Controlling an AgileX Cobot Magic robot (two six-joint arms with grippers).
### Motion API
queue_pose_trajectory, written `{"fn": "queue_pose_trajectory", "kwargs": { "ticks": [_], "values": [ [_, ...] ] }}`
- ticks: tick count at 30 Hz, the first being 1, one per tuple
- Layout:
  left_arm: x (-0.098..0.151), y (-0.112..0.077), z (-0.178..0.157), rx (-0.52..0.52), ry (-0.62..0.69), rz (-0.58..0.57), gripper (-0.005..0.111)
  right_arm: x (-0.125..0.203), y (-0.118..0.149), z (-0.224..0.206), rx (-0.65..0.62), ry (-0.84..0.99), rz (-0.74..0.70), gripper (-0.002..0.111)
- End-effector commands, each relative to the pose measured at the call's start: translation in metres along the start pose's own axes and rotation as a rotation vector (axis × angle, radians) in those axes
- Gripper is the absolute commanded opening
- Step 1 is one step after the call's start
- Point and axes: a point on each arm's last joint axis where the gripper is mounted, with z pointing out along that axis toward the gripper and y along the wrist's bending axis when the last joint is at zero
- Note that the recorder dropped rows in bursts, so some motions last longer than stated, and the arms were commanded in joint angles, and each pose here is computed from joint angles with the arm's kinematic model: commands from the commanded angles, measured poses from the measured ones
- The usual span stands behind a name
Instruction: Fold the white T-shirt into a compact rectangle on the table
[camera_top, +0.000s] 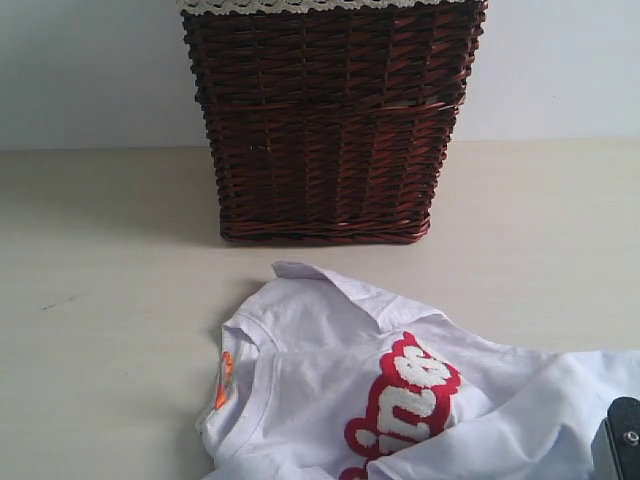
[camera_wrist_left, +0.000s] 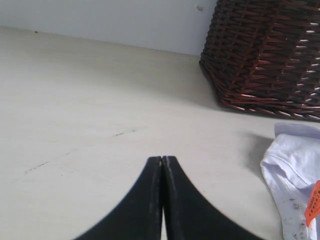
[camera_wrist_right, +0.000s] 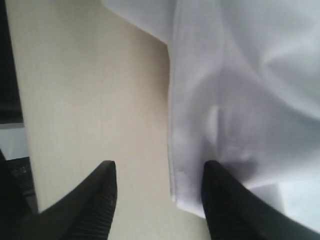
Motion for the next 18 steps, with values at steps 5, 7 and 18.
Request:
{"fn": "queue_pose_trajectory", "kwargs": {
  "ticks": [5, 7, 18],
  "values": [
    [-0.001, -0.001, -0.001, 0.009, -0.010, -0.003, 0.000, 0.001, -0.025, 0.006, 0.226, 0.000, 0.045, 0.051],
    [-0.001, -0.001, -0.001, 0.009, -0.010, -0.003, 0.000, 0.001, -0.029, 0.006, 0.265, -0.003, 0.046, 0.046],
    [-0.001, -0.001, -0.001, 0.009, -0.010, -0.006, 0.000, 0.002, -0.033, 0.001, 0.327, 0.031, -0.050, 0.000]
  ]
}}
